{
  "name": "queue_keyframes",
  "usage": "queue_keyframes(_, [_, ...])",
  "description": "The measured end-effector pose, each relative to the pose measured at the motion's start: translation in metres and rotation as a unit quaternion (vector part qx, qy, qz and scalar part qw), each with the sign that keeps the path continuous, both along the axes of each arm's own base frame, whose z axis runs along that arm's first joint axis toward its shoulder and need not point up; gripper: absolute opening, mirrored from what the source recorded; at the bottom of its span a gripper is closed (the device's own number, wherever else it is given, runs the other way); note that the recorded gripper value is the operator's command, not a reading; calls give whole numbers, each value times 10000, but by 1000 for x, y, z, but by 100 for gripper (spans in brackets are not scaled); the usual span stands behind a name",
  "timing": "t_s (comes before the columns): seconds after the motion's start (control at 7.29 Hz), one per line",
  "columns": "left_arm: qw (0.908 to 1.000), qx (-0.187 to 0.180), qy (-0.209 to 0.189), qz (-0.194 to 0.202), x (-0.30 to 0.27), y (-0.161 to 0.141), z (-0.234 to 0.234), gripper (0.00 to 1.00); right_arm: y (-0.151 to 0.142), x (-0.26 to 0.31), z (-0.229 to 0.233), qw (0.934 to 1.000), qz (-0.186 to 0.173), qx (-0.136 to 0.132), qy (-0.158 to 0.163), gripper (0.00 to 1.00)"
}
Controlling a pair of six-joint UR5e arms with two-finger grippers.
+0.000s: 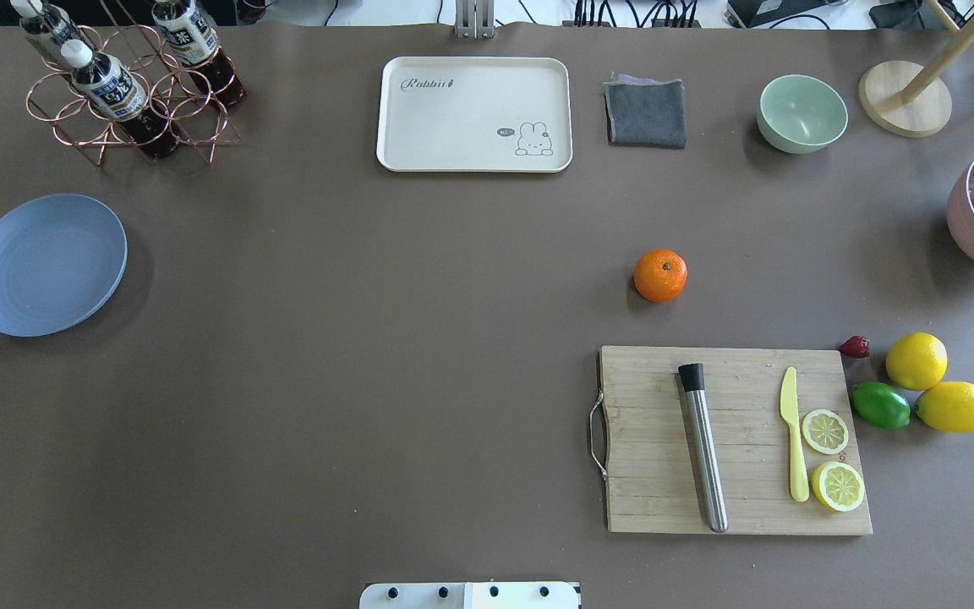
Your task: Pick orange to plate
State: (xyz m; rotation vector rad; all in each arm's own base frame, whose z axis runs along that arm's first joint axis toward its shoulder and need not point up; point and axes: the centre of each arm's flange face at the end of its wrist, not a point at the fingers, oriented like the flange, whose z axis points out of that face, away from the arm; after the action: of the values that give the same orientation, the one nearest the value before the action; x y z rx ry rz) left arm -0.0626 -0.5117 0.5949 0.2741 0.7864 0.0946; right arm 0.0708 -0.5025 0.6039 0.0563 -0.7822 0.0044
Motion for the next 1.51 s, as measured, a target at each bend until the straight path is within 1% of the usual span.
queue_keyframes(0.14, [10000, 59, 2, -4, 0, 0, -7, 98, -2, 0, -5, 10000, 12, 67, 6, 100])
queue_keyframes(0.41, [10000, 4, -3, -13, -1, 9, -1, 98, -9, 0, -15, 9999, 23, 168, -9, 100])
queue_keyframes(0.69, [10000, -31, 2, -24, -3, 17, 3, 98, -8, -1, -28, 9996, 23, 293, -31, 100])
queue_keyframes(1.51, [10000, -30, 27, 7, 0, 17, 4, 98, -10, -1, -42, 9992, 69, 385, -43, 100])
